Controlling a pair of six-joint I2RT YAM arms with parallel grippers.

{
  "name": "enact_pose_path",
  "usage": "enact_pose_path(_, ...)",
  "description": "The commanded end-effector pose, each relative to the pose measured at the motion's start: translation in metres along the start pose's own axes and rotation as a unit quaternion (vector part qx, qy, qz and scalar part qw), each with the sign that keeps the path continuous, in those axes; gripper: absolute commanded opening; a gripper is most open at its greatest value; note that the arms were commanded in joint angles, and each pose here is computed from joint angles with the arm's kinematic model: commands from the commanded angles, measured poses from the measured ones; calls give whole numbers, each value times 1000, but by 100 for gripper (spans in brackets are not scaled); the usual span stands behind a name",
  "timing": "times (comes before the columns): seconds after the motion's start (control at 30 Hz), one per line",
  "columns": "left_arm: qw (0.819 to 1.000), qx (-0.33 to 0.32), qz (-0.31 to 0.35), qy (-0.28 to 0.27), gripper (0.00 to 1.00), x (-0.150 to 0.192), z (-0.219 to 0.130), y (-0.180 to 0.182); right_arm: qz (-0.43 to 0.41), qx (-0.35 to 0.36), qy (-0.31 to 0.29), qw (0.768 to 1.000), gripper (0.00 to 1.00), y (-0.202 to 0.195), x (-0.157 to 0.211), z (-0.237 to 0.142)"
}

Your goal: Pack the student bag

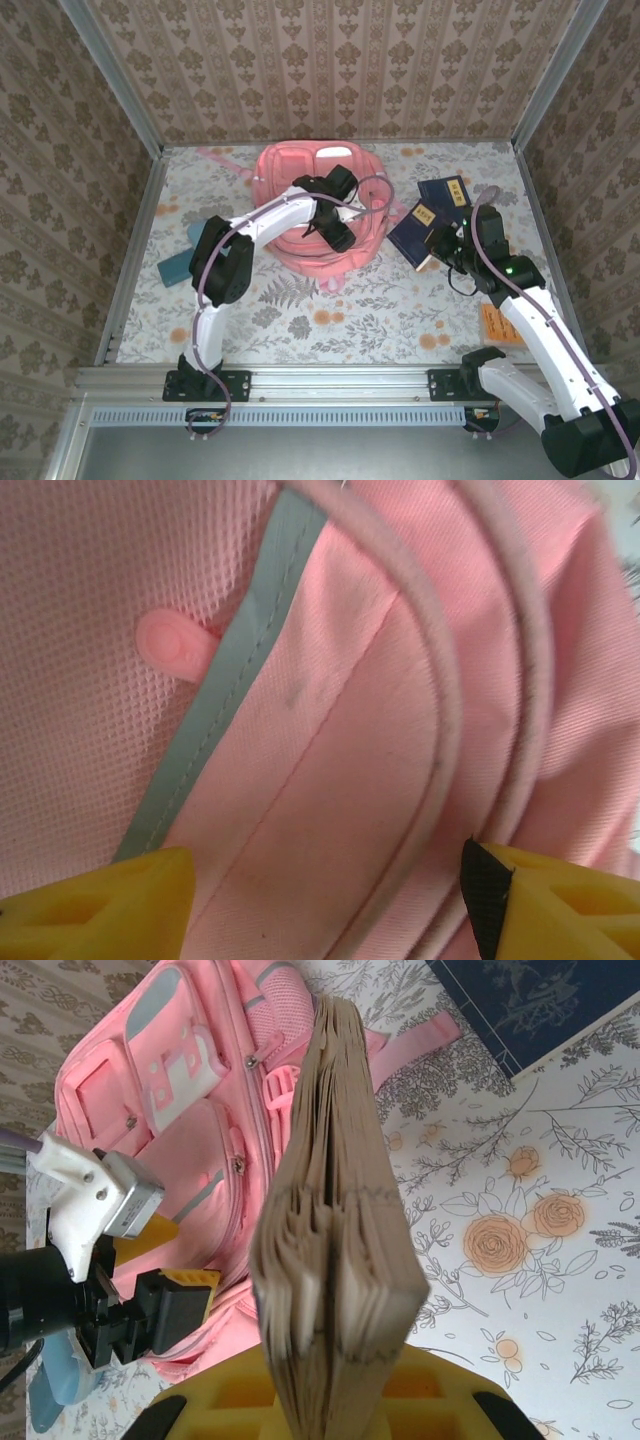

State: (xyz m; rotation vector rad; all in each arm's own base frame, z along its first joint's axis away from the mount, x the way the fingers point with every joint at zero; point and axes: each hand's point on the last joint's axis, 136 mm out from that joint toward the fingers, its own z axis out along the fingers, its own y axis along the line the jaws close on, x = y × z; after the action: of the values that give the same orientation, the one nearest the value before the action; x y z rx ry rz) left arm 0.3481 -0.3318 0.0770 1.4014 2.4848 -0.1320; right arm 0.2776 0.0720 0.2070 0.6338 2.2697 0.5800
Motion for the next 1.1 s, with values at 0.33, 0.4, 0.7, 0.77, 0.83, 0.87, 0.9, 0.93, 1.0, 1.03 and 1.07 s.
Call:
enact_pose_path(0.33, 993, -81, 77, 46, 74, 2, 12, 25, 22, -16, 7, 1000, 0, 1, 5, 1)
enact_pose_path(0.4, 993, -78, 82, 43, 66, -1, 9, 23, 22, -16, 8, 1000, 0, 1, 6, 1)
enact_pose_path(0.7, 991, -93, 95, -33, 20, -32, -40, 17, 19, -12, -6, 1000, 0, -1, 2, -9)
enact_pose_path(0.77, 987, -117, 88, -66, 15, -43, -60, 22, 17, -10, -12, 1000, 0, -2, 0, -13)
enact_pose_path(0.83, 982, -143, 72, -103, 10, -54, -86, 29, 14, -6, -18, 1000, 0, -2, -2, -19)
enact_pose_path(0.87, 979, -154, 64, -120, 8, -59, -99, 32, 12, -4, -20, 1000, 0, -3, -3, -22)
enact_pose_path(0.9, 974, -166, 57, -141, 8, -64, -112, 35, 10, -4, -22, 1000, 0, -2, -3, -26)
enact_pose_path(0.93, 970, -180, 49, -158, 7, -68, -124, 38, 9, -4, -24, 1000, 0, -2, -4, -28)
enact_pose_path(1.0, 955, -219, 21, -200, 6, -77, -155, 49, 7, -8, -29, 1000, 0, 1, -6, -35)
enact_pose_path(1.03, 948, -237, 5, -213, 5, -79, -165, 54, 6, -11, -29, 999, 0, 2, -7, -38)
enact_pose_path(1.07, 939, -256, -13, -230, 4, -82, -180, 61, 5, -16, -29, 999, 0, 4, -7, -41)
